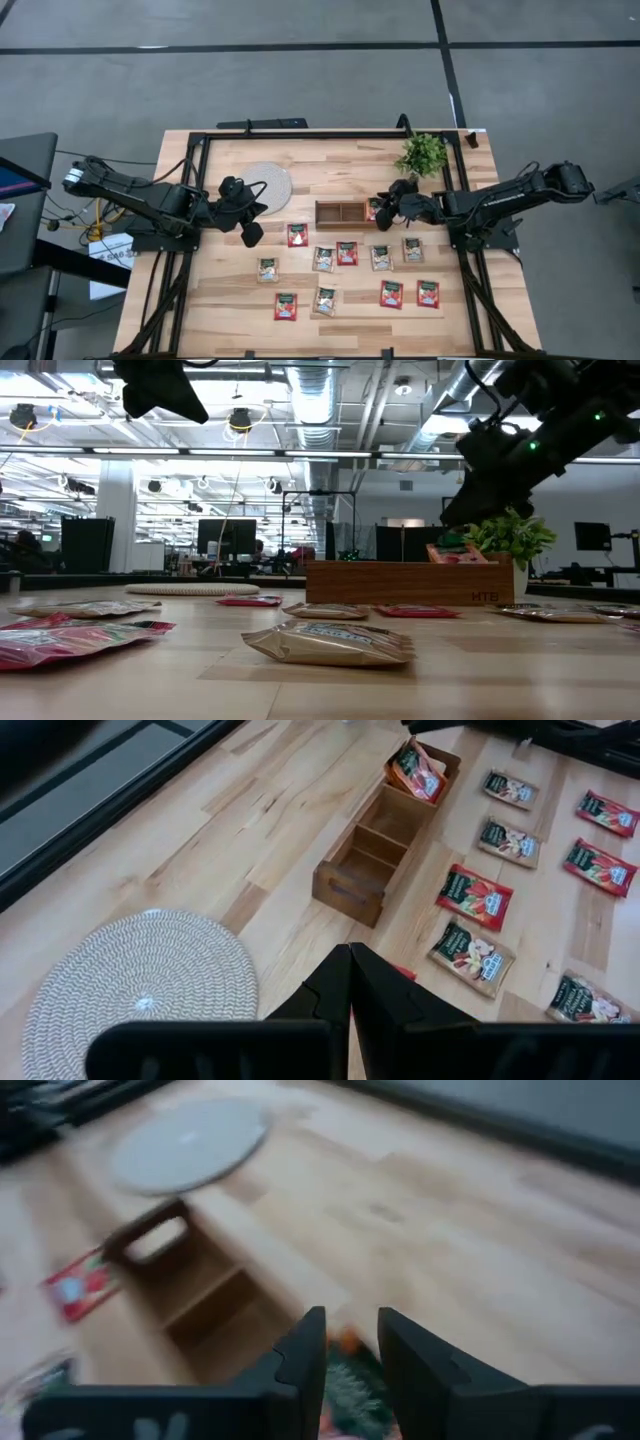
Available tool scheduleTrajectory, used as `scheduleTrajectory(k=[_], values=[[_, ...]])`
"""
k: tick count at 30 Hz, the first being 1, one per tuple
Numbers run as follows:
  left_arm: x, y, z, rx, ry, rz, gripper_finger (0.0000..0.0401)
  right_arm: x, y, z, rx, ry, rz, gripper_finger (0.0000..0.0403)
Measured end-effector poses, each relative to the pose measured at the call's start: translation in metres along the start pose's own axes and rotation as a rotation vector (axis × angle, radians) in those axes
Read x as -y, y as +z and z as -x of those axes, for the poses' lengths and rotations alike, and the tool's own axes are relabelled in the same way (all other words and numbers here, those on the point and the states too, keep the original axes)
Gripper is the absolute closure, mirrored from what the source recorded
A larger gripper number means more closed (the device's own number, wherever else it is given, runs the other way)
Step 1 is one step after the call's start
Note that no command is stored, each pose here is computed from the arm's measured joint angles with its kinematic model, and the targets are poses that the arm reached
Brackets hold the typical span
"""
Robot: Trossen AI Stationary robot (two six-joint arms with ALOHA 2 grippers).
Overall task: Pick & Place Tea
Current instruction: Put the orange tea bag into the right section of the wooden organizer
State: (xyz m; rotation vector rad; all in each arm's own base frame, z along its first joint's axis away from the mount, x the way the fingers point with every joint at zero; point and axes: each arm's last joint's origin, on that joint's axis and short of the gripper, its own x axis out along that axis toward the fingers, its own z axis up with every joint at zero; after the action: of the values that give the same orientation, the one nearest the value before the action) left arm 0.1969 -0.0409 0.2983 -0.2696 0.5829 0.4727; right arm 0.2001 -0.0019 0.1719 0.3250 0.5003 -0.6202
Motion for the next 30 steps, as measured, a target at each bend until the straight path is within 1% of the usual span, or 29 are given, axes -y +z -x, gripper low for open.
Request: scheduleTrajectory(k=[2,4,6,14,22,27,30], values=[[0.000,0.000,0.000,-0.001,0.000,-0.001,0.0401,-0.001,-0.002,0.000,-0.047,0.054,0.010,0.0327],[0.000,0.000,0.000,-0.002,-0.002,0.000,0.0401,-0.001,-0.006,-0.003,-0.102,0.076,-0.004,0.0339],[0.001,0.000,0.000,-0.008,-0.014,0.001,0.0401,0.001,-0.011,-0.005,-0.158,0.070,-0.005,0.0352],[0.002,0.001,0.000,-0.006,-0.028,0.007,0.0401,-0.003,-0.021,-0.015,-0.236,0.089,-0.005,0.0399],[0.002,0.001,0.000,-0.007,-0.034,0.009,0.0401,-0.005,-0.025,-0.018,-0.269,0.104,-0.019,0.0400],[0.002,0.001,-0.001,-0.004,-0.036,0.011,0.0401,-0.009,-0.020,-0.012,-0.299,0.121,0.027,0.0401],[0.002,0.001,0.000,-0.003,-0.036,0.012,0.0401,-0.011,-0.021,-0.007,-0.344,0.108,0.064,0.0402]])
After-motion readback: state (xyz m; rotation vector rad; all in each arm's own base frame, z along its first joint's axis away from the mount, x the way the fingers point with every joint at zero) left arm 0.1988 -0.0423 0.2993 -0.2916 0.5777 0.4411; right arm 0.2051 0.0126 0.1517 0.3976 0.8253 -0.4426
